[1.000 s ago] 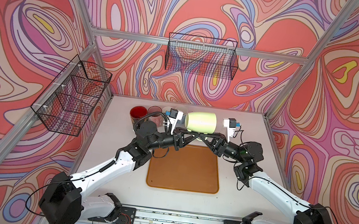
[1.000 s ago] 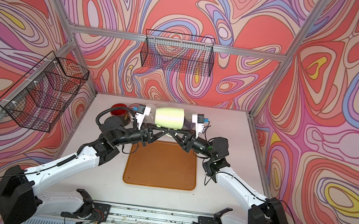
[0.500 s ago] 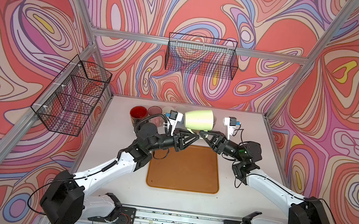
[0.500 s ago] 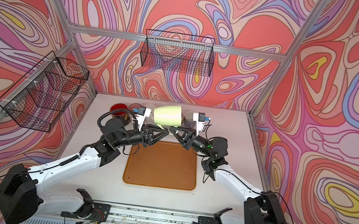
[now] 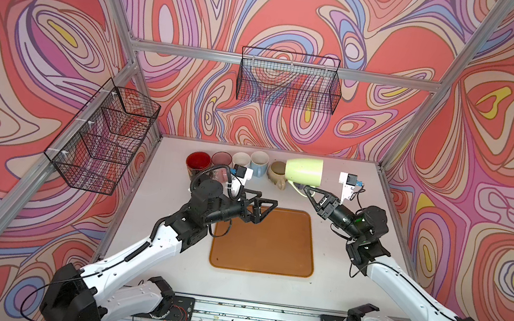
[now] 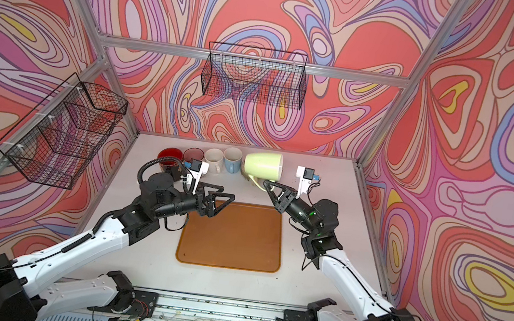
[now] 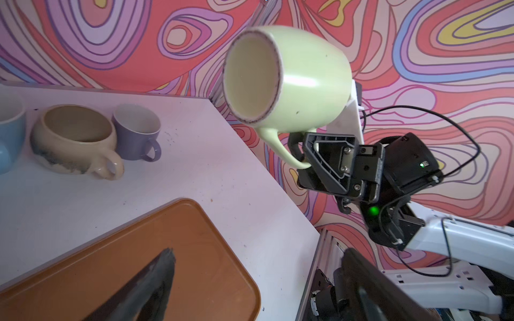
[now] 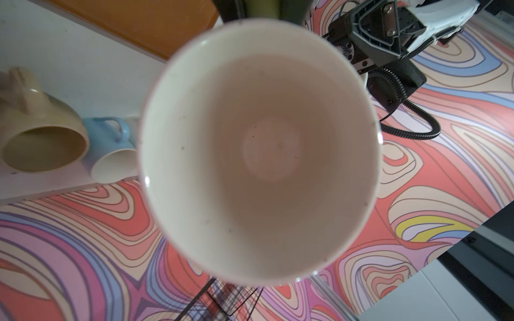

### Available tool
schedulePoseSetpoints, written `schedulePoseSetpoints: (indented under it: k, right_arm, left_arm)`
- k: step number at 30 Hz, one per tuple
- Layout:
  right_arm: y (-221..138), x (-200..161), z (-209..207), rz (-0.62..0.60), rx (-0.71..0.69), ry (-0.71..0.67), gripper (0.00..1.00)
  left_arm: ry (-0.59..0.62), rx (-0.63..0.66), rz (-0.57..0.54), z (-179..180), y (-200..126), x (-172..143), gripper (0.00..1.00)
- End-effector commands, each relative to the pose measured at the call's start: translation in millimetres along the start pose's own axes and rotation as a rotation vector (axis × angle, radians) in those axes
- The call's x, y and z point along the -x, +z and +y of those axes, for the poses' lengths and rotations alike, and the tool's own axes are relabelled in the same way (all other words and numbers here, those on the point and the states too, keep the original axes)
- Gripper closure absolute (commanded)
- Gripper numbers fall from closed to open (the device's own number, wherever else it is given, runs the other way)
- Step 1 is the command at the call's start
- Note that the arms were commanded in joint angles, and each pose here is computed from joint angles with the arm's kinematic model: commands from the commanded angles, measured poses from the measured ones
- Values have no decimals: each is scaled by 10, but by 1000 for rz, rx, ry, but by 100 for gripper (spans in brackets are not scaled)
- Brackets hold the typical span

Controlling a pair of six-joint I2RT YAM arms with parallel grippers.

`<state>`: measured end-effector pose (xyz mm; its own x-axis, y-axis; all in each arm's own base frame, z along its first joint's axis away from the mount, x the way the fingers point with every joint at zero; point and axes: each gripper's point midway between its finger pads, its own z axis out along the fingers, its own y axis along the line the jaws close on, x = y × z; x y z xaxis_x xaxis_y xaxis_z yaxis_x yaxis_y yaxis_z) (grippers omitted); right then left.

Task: Turn the mug right side up
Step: Place the mug at the top-right of the table.

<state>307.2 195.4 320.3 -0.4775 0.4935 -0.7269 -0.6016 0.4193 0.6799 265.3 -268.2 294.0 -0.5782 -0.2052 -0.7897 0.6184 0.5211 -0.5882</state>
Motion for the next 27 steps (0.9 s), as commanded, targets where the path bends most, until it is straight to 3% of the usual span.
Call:
schedulePoseSetpoints:
  k: [1,8,15,20,27]
  right_arm:
    - [-147,219,-353,-43,-301,-123,100]
    - [-349,284,-1083,71,-767,-226,100]
    - [-317,430,-1617,188,-1049,-349,100]
    - [-161,491,-1979,265,-1169,-424,100]
    - [163,555,-2428,298,-1195,-444,100]
  left_arm:
    - [16,226,71,372,-148,-156,0]
    - [24,574,141,824,-569,-235,0]
    - [65,668,187,892,-883,-325,0]
    - [122,700,227,880,-1075,-358,0]
    - [174,794,278,1039,-1306,-511,0]
